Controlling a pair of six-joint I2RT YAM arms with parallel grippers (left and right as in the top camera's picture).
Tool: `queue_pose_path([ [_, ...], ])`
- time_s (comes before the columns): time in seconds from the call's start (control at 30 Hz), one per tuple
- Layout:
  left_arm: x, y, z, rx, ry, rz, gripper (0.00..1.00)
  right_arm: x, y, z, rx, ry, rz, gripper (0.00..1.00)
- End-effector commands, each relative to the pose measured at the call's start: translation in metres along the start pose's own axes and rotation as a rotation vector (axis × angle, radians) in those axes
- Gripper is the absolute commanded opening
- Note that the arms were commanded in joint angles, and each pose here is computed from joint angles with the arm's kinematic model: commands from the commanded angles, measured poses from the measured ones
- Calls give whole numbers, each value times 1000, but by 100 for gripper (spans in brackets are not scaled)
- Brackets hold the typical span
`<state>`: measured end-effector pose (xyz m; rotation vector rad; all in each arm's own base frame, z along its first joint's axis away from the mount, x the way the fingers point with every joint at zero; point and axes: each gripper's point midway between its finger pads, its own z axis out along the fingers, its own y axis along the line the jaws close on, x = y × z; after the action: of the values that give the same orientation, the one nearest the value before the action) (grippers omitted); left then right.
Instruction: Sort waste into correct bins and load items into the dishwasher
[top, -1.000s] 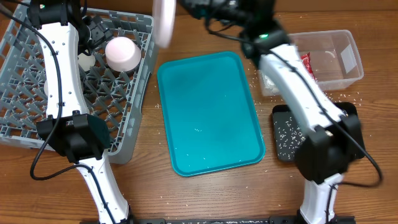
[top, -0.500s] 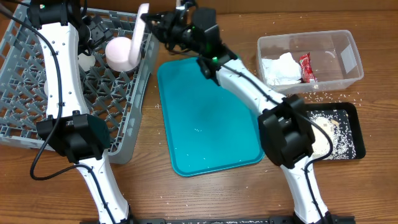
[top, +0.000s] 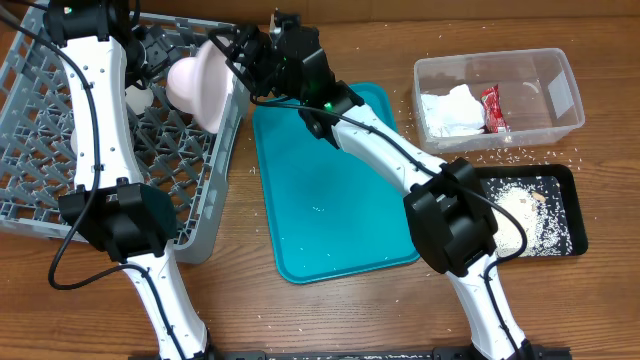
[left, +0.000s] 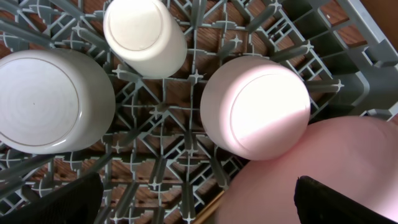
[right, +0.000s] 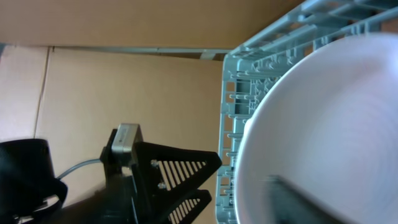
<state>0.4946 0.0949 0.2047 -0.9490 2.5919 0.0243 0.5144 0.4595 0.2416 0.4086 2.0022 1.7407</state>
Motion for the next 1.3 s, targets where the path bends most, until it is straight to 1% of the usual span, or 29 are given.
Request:
queue_pose_path([
  [0.0,-8,2,-16,10,-44,-29,100,-6,20,-6,-51,24,-180,100],
  [0.07,-8,2,-16,10,-44,-29,100,-15,26,-11,-56,28,-191,100],
  [0.13,-8,2,-16,10,-45,-29,100,-32,30,-23,-38,12,-182,100],
  [0.17,-8,2,-16,10,-44,-29,100,-46,31,-33,-13,-7,-171,100],
  [0.3,-8,2,-16,10,-44,-29,100,-76,33,-60,57,-46,-198,100],
  [0.43,-8,2,-16,10,-44,-29,100,-108,31,-109,230,-117,-260,100],
  [0.5,-8,2,-16,10,-44,-29,100,-123,29,-144,357,-172,-290,100],
  [0.63,-8,2,-16,10,-44,-29,100,-134,32,-212,555,-235,-322,100],
  [0.8,-8,2,-16,10,-44,-29,100,-119,42,-293,716,-205,-325,100],
  [0.9,-8,2,-16,10,-44,-29,100,-94,47,-336,805,-169,-306,100],
  [0.93,-8,2,-16,10,-44,-29,100,-89,48,-343,824,-162,-308,100],
  [1.13,-8,2,-16,10,-45,-29,100,-57,48,-427,1079,-224,-292,100],
  [1.27,-8,2,-16,10,-44,-29,100,-23,40,-463,1191,-148,-235,100],
])
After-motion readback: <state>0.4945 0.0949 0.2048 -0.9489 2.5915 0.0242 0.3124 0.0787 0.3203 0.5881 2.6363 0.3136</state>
